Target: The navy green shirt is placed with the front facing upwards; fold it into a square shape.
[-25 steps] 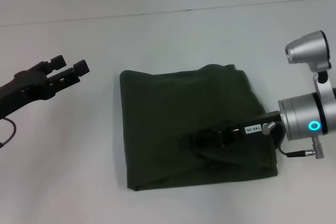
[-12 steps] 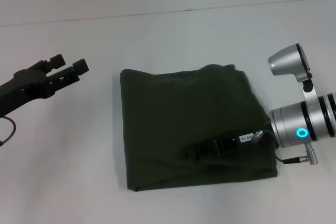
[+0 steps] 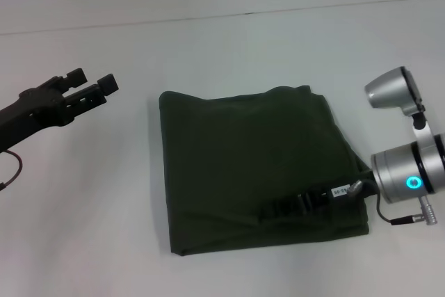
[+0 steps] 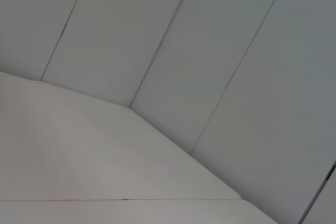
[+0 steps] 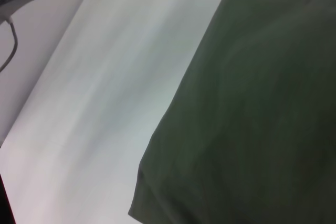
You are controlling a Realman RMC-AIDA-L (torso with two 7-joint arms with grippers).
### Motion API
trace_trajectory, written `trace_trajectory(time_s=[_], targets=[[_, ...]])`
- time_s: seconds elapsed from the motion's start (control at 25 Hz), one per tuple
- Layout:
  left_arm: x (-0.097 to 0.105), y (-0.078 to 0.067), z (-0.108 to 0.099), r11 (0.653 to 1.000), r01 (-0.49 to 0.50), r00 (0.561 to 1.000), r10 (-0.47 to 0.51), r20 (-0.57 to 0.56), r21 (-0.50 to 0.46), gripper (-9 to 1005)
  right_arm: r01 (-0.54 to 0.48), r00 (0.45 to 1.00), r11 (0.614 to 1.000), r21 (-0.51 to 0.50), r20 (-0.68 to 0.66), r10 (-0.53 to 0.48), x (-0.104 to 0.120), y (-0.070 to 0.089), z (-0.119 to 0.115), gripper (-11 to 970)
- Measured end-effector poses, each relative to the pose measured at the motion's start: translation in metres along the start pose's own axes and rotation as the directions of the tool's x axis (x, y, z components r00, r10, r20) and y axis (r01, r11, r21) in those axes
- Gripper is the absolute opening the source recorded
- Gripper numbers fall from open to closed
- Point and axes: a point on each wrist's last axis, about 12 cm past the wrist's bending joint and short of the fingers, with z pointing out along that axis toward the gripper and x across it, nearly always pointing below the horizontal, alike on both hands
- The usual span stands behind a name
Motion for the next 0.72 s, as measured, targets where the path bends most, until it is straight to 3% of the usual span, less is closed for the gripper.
trace_trajectory(time_s=[0.4,0.72], targets=[[0.000,0.001,0.000,1.000,0.000,1.000,0.000,0.001,-0.009,917,0.109,0.992,0.990,-0.088,0.074,-0.102,-0.011,0.012,-0.010,49],[-0.001,0.001,0.002,1.000,0.000,1.000,0.001,0.007,-0.008,917,0.161,0.985,0.984,-0.072,0.074,-0.156,-0.038,0.024,0.017,48]])
